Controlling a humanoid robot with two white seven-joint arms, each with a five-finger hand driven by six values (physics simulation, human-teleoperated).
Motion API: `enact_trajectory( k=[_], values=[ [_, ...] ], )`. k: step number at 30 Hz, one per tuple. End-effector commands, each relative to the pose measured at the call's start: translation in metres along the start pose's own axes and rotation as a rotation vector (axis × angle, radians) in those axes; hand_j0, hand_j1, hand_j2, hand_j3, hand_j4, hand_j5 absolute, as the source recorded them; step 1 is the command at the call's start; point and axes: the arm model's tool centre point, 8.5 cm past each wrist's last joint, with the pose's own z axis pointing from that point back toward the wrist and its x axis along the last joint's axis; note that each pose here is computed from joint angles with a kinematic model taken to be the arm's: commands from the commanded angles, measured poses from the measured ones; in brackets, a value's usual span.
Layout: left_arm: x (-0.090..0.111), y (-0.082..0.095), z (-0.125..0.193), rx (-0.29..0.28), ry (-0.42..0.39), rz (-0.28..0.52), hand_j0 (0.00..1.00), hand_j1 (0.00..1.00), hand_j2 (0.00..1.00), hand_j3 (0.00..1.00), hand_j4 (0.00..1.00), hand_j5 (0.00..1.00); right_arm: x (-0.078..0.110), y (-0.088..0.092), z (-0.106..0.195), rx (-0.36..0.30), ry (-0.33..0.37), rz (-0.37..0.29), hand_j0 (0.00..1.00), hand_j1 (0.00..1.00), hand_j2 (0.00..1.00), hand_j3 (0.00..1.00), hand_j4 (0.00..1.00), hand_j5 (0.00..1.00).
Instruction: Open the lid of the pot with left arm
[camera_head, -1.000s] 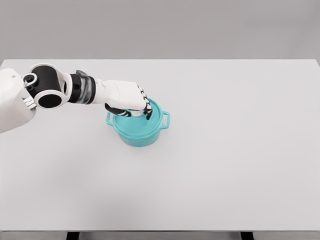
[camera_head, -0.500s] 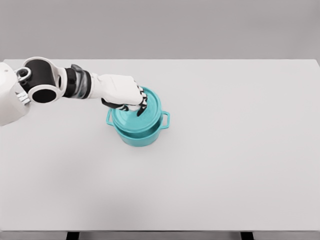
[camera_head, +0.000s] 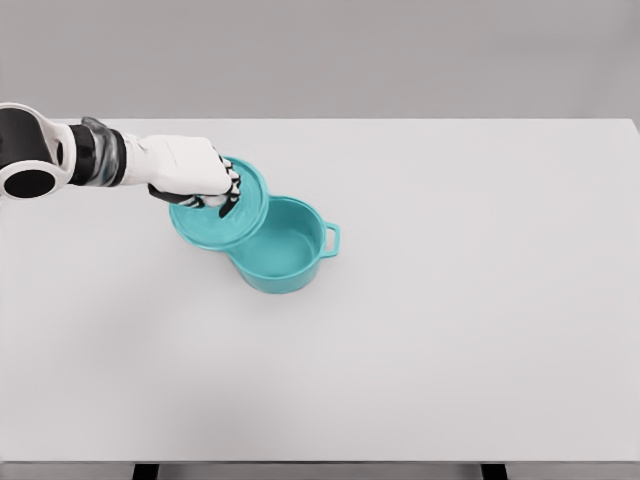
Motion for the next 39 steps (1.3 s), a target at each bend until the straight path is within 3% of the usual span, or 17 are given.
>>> enact_trajectory(
  k=[1, 9, 15, 20, 23, 26, 27, 29, 35, 38, 39],
  values=[
    [-0.007, -0.007, 0.009, -0.015, 0.027, 0.006, 0.44, 0.44, 0.44, 0.44, 0.44, 0.44, 0.000, 0.000, 0.000, 0.000, 0.000, 0.000, 1.00, 1.00, 1.00, 1.00, 1.00, 1.00],
    [-0.031, -0.031, 0.032, -0.066, 0.115, 0.038, 0.45, 0.45, 0.45, 0.45, 0.45, 0.45, -0.001, 0.000, 0.000, 0.001, 0.003, -0.001, 1.00, 1.00, 1.00, 1.00, 1.00, 1.00],
    [-0.059, -0.061, 0.045, -0.143, 0.218, 0.067, 0.45, 0.45, 0.45, 0.45, 0.45, 0.45, 0.000, 0.000, 0.000, 0.000, 0.000, 0.000, 1.00, 1.00, 1.00, 1.00, 1.00, 1.00],
    [-0.055, -0.078, 0.037, -0.171, 0.206, 0.094, 0.46, 0.46, 0.46, 0.46, 0.46, 0.46, 0.000, 0.000, 0.000, 0.000, 0.000, 0.000, 1.00, 1.00, 1.00, 1.00, 1.00, 1.00],
    [-0.056, -0.083, 0.035, -0.177, 0.206, 0.106, 0.69, 0.69, 0.69, 0.69, 0.69, 0.69, 0.000, 0.000, 0.000, 0.000, 0.000, 0.000, 1.00, 1.00, 1.00, 1.00, 1.00, 1.00],
    [-0.057, -0.083, 0.036, -0.178, 0.210, 0.111, 0.81, 0.81, 0.81, 0.81, 0.81, 0.81, 0.000, 0.000, 0.000, 0.000, 0.000, 0.000, 1.00, 1.00, 1.00, 1.00, 1.00, 1.00],
    [-0.059, -0.085, 0.036, -0.180, 0.214, 0.114, 0.94, 0.94, 0.94, 0.94, 0.94, 0.94, -0.001, 0.000, 0.000, 0.001, 0.003, -0.001, 1.00, 1.00, 1.00, 1.00, 1.00, 1.00],
    [-0.060, -0.086, 0.037, -0.183, 0.219, 0.119, 1.00, 1.00, 1.00, 1.00, 1.00, 1.00, 0.000, 0.000, 0.000, 0.000, 0.000, 0.000, 1.00, 1.00, 1.00, 1.00, 1.00, 1.00],
    [-0.063, -0.089, 0.039, -0.188, 0.229, 0.127, 1.00, 1.00, 1.00, 1.00, 1.00, 1.00, 0.000, 0.000, 0.000, 0.000, 0.000, 0.000, 1.00, 1.00, 1.00, 1.00, 1.00, 1.00],
    [-0.087, -0.114, 0.054, -0.222, 0.296, 0.221, 1.00, 1.00, 1.00, 1.00, 1.00, 1.00, 0.000, 0.000, 0.000, 0.000, 0.000, 0.000, 1.00, 1.00, 1.00, 1.00, 1.00, 1.00],
    [-0.094, -0.126, 0.059, -0.212, 0.303, 0.303, 1.00, 1.00, 1.00, 1.00, 1.00, 1.00, 0.000, 0.000, 0.000, 0.000, 0.000, 0.000, 1.00, 1.00, 1.00, 1.00, 1.00, 1.00]
  ],
)
